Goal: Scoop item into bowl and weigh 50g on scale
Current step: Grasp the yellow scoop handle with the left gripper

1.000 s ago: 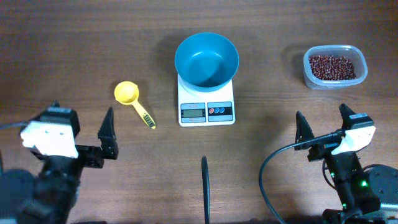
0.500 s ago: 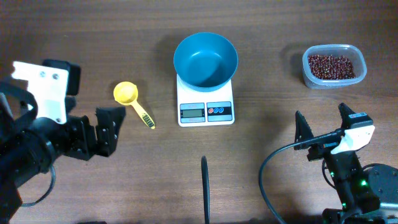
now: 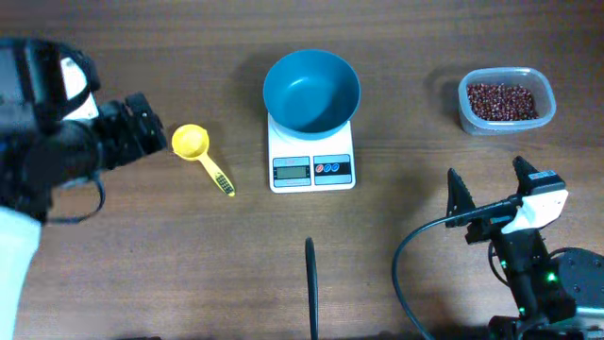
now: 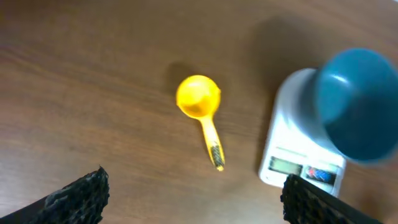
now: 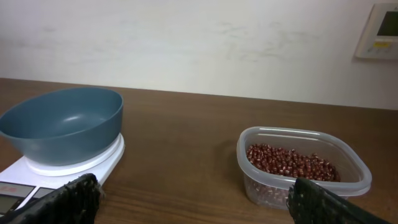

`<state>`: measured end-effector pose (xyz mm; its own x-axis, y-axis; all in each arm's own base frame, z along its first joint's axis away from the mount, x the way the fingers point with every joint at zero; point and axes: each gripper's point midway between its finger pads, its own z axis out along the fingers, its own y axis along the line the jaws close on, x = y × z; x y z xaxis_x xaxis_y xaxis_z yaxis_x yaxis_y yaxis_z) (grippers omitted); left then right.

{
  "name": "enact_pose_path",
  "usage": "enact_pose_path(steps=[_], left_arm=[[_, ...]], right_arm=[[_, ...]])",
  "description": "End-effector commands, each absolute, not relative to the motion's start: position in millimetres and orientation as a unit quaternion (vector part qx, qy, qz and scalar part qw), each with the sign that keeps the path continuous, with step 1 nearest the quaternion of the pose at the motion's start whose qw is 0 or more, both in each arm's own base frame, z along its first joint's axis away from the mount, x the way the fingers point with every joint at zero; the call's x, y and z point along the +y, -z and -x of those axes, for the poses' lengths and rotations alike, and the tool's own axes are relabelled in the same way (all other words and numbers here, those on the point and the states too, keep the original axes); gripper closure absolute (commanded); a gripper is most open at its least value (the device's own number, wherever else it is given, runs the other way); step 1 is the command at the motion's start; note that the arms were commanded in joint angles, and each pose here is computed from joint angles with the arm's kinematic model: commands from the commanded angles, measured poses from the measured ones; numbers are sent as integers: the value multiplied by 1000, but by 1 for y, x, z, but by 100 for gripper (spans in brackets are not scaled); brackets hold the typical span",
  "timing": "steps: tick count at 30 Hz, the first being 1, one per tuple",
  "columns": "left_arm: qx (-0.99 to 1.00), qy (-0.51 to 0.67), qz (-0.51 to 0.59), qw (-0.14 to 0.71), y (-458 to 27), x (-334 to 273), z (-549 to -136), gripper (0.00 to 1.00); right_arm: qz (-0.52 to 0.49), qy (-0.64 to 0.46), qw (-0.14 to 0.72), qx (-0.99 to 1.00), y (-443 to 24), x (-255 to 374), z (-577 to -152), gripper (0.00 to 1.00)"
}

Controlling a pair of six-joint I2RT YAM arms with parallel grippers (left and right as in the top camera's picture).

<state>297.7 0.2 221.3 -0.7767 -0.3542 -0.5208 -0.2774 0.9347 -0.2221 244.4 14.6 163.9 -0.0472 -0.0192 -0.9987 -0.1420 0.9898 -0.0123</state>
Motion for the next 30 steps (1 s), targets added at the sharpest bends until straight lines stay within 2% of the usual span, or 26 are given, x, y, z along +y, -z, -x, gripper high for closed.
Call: enact_pose_path(steps=[1, 3, 13, 15, 20, 22, 24, 30], left_arm=[[941, 41, 222, 253, -195, 12, -327, 5], [942, 40, 253, 216, -166, 13, -340, 1], [955, 13, 284, 88, -55, 13, -359, 1], [955, 14, 284, 80, -46, 12, -361, 0], [950, 11, 306, 63, -22, 12, -365, 7], [946, 11, 318, 58, -10, 10, -368, 14], [948, 21, 312, 58, -1, 4, -373, 32], [953, 26, 292, 72, 8, -12, -384, 66]], right_arm=[[58, -50, 686, 723, -162, 17, -244, 1], [58, -50, 686, 723, -162, 17, -244, 1], [58, -50, 686, 723, -162, 17, -244, 1], [58, -50, 686, 723, -162, 17, -244, 1], [58, -50, 686, 723, -162, 17, -244, 1], [58, -50, 686, 723, -162, 17, -244, 1], [58, -50, 686, 723, -162, 17, -244, 1], [58, -50, 686, 723, -162, 17, -244, 1]])
